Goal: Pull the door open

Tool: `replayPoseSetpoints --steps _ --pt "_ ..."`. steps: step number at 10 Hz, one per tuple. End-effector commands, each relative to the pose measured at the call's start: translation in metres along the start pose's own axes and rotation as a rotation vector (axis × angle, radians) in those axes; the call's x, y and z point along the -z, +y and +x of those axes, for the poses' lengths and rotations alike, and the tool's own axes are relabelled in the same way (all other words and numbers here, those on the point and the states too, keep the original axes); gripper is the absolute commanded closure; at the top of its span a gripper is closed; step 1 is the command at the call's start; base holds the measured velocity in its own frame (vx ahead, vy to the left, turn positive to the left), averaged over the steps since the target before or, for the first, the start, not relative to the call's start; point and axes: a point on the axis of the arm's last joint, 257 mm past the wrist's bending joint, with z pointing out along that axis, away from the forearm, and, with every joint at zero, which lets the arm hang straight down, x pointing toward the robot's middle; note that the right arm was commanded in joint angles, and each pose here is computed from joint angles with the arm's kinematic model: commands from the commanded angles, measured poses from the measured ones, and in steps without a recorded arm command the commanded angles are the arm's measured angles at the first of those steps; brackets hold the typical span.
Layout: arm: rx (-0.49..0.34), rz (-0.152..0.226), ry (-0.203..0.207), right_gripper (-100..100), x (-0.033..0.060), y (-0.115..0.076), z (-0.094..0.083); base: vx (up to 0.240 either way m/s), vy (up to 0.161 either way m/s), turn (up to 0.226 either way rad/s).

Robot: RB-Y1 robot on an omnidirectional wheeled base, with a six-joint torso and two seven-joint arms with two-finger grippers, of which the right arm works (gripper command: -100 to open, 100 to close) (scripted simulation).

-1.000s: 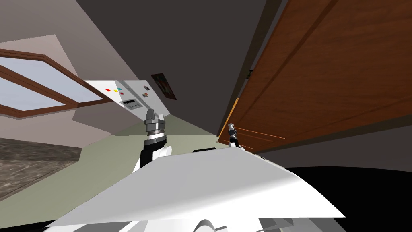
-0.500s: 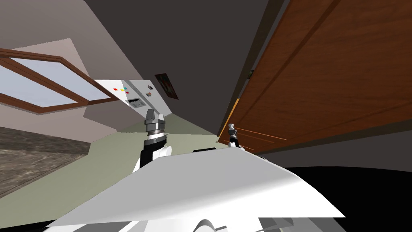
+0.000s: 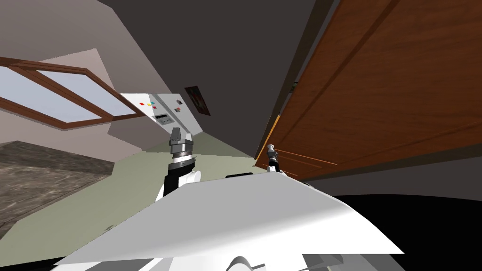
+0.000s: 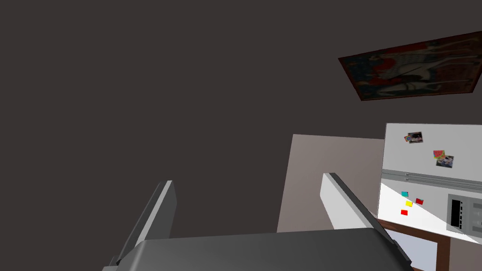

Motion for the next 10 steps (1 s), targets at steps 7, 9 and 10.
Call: replayPoseSetpoints --steps 7,9,10 --pt "-0.207 -0.018 -0.006 100 -0.0002 0.0037 -0.0015 -0.034 -0.010 0.049" --pt "-0.261 -0.022 -0.008 100 -0.0002 0.0046 -0.0020 -0.024 -0.008 0.038" --pt "-0.287 -0.024 -0.008 100 -0.0003 0.0050 -0.0022 -0.030 -0.009 0.042"
